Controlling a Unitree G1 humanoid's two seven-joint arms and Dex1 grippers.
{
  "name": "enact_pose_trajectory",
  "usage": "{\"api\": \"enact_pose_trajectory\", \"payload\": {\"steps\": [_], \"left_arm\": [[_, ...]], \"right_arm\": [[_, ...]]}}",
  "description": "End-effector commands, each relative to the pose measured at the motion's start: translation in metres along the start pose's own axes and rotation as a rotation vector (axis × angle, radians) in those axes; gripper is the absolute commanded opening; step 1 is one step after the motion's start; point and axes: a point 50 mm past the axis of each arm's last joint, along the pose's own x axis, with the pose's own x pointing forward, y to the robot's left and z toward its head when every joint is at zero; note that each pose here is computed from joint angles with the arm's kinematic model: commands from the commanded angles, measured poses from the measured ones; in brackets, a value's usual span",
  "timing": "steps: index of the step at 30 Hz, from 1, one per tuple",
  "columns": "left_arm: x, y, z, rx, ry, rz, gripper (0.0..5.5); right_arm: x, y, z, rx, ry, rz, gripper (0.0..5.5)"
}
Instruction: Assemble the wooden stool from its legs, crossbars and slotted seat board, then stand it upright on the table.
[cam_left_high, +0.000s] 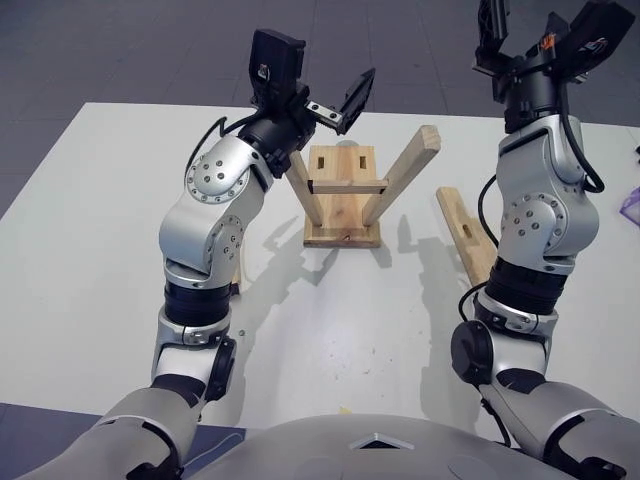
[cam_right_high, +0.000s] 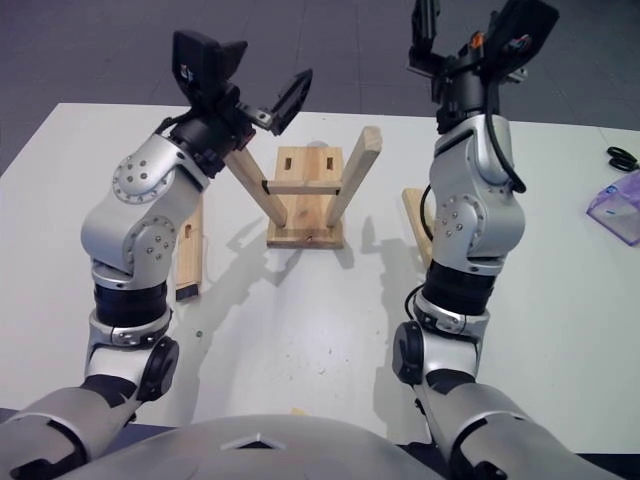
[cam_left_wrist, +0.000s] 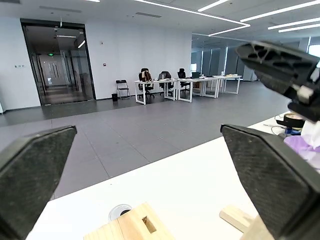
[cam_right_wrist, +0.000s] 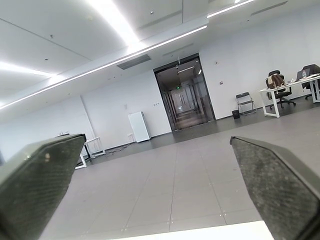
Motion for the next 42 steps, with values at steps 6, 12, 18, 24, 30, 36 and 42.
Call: {"api": "enact_pose_trajectory", "payload": {"steps": [6,12,18,24,30,36,42], "left_arm": [[-0.001,0.033,0.083,-0.016,-0.234,0.159,5.38],[0.004,0.023,0.046,0.012,-0.126,0.095,5.38],[-0.031,0.005,-0.120,0.066,0.482,0.039,5.38],[-0.013,0.026,-0.054,0.051,0.185,0.170,5.38],[-0.009,0.045,0.029,0.055,-0.140,0.281,5.38],[-0.019,0.065,0.016,0.129,-0.045,0.382,5.38],[-0.032,0.083,0.028,0.193,-0.086,0.531,5.38]], "right_arm": [[-0.003,0.000,-0.002,-0.001,0.011,-0.007,5.40],[-0.005,0.002,-0.004,0.003,0.019,-0.005,5.40],[-0.013,0.011,-0.022,-0.001,0.103,0.025,5.40],[-0.015,0.011,-0.023,0.004,0.114,0.029,5.40],[-0.014,0.032,-0.001,0.050,-0.019,0.207,5.40],[-0.014,0.013,-0.004,-0.084,-0.002,0.117,5.40],[-0.031,-0.008,-0.051,-0.306,0.320,0.114,5.40]]}}
